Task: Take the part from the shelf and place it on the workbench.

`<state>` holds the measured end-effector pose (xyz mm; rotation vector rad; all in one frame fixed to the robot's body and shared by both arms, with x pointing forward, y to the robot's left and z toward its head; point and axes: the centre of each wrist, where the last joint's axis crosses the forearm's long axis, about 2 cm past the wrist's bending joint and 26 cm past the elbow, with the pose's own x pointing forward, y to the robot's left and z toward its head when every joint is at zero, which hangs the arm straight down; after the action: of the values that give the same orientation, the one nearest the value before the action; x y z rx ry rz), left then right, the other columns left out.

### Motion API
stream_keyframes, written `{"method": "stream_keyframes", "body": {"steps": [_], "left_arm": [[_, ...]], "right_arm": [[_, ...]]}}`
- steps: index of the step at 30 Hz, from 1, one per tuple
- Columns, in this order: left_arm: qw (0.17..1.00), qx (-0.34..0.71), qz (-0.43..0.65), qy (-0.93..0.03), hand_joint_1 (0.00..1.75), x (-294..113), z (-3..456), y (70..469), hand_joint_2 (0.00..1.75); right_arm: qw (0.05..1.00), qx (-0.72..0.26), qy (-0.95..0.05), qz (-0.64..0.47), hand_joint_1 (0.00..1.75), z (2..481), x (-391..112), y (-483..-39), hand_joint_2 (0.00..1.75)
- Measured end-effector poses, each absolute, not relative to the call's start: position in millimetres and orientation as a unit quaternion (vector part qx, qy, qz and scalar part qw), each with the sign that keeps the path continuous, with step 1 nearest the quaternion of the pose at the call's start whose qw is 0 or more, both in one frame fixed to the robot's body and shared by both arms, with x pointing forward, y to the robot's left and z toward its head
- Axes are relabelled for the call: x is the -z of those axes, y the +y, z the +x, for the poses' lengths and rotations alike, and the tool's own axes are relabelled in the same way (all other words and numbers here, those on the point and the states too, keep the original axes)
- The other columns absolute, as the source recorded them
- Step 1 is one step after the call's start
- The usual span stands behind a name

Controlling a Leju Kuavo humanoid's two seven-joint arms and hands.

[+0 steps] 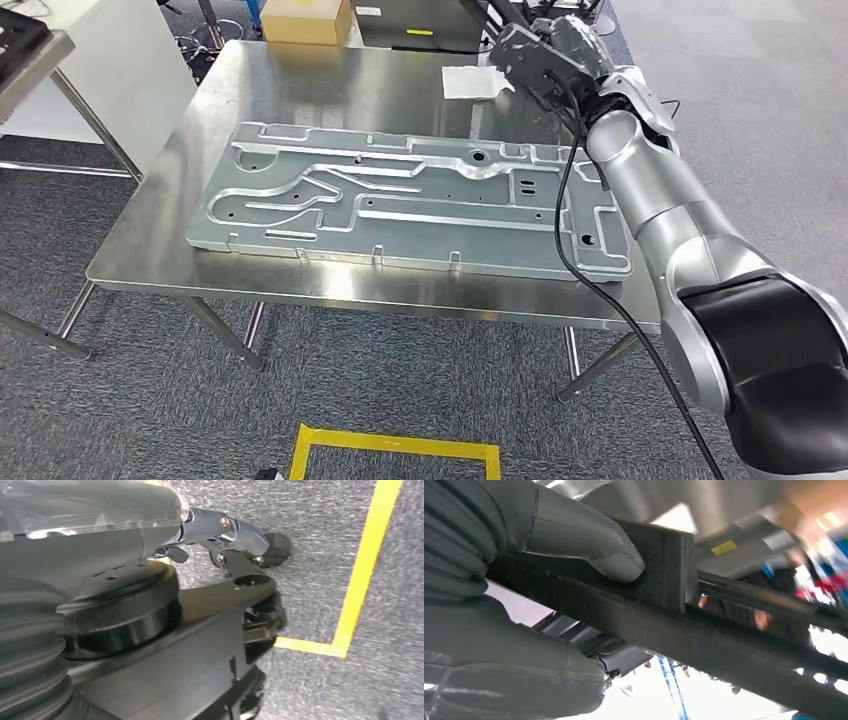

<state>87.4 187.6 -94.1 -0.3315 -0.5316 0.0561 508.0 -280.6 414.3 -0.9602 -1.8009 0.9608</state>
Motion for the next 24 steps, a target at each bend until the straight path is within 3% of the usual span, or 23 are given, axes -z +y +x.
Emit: {"method": "stream_keyframes", "body": {"steps": [5, 13, 24], "left_arm": [[0.954, -0.016, -0.162, -0.254, 0.00, 93, 91, 188, 1.75], [0.953, -0.021, -0.153, -0.262, 0.00, 93, 94, 188, 1.75], [0.956, -0.035, -0.149, -0.251, 0.00, 97, 75, 189, 1.75]], "right_arm": [[0.346, -0.546, -0.609, -0.460, 1.75, 505, -385, -210, 1.75], [0.285, -0.627, -0.607, -0.396, 1.75, 468, -322, -95, 1.75], [0.264, -0.670, -0.608, -0.336, 1.75, 444, -272, -70, 1.75]]}}
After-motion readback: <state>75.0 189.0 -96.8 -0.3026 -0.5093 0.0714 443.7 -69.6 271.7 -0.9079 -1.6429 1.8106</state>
